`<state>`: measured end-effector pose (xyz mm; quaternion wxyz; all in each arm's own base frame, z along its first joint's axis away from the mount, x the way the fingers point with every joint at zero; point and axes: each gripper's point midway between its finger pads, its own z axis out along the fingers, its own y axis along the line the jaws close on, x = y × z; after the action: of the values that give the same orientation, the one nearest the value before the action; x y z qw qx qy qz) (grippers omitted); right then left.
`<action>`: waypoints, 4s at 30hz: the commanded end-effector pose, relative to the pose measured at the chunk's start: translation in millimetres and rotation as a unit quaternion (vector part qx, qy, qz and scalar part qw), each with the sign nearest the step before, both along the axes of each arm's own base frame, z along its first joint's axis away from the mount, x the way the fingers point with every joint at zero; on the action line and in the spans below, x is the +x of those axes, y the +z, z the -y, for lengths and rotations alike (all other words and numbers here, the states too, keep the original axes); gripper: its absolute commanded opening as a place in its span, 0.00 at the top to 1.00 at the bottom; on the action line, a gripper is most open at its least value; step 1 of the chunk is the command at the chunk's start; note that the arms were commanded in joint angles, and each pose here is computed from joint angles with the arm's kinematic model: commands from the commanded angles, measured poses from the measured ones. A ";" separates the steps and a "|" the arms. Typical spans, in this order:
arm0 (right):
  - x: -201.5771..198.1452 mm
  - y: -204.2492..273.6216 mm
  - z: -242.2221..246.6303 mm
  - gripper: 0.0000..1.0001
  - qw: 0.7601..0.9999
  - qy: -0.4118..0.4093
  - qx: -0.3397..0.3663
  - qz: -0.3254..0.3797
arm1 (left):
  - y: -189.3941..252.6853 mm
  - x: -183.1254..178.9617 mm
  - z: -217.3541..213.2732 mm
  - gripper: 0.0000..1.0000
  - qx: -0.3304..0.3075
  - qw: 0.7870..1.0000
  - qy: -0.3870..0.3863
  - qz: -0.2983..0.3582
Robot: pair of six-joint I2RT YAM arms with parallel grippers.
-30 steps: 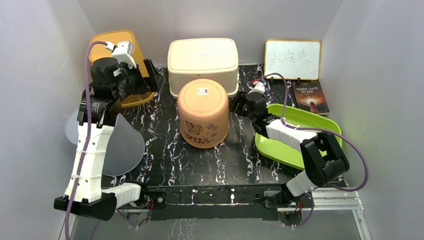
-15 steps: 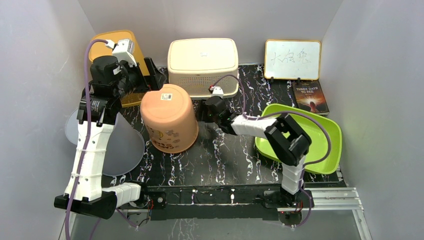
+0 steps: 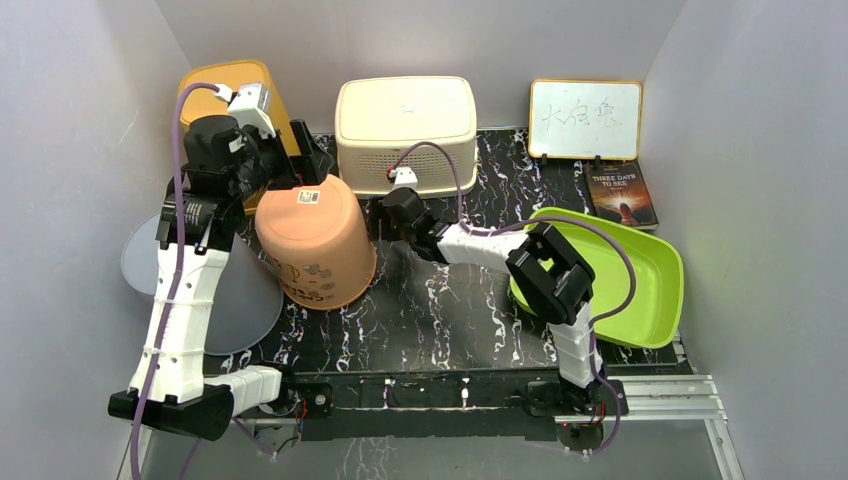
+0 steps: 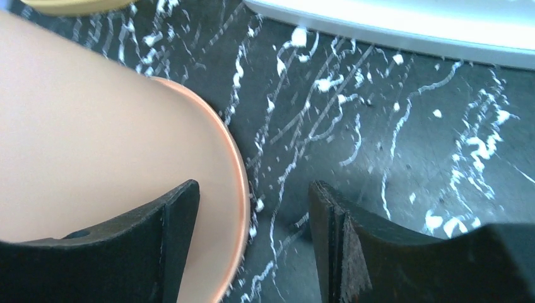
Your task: Turn the large container upside down
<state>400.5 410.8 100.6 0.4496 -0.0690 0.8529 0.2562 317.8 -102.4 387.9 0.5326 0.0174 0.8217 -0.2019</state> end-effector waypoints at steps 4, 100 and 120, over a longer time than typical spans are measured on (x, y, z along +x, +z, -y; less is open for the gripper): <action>1.1 85.6 86.8 0.17 0.979 -0.112 -0.133 0.102 | 6.2 -2.8 2.1 0.02 0.002 1.000 -0.011 0.020; -159.3 135.1 233.6 1.00 0.783 -0.200 0.583 -0.086 | 43.8 -37.2 1.3 0.02 -0.012 0.999 -0.023 0.041; -158.3 39.2 315.7 0.45 0.829 -0.436 0.344 -0.059 | 11.7 -25.6 5.0 0.02 -0.013 0.999 -0.025 0.019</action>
<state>238.9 116.0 124.8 0.4192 0.4751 0.6859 0.3581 292.5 -102.4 392.2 0.5305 0.0265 0.8203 -0.2119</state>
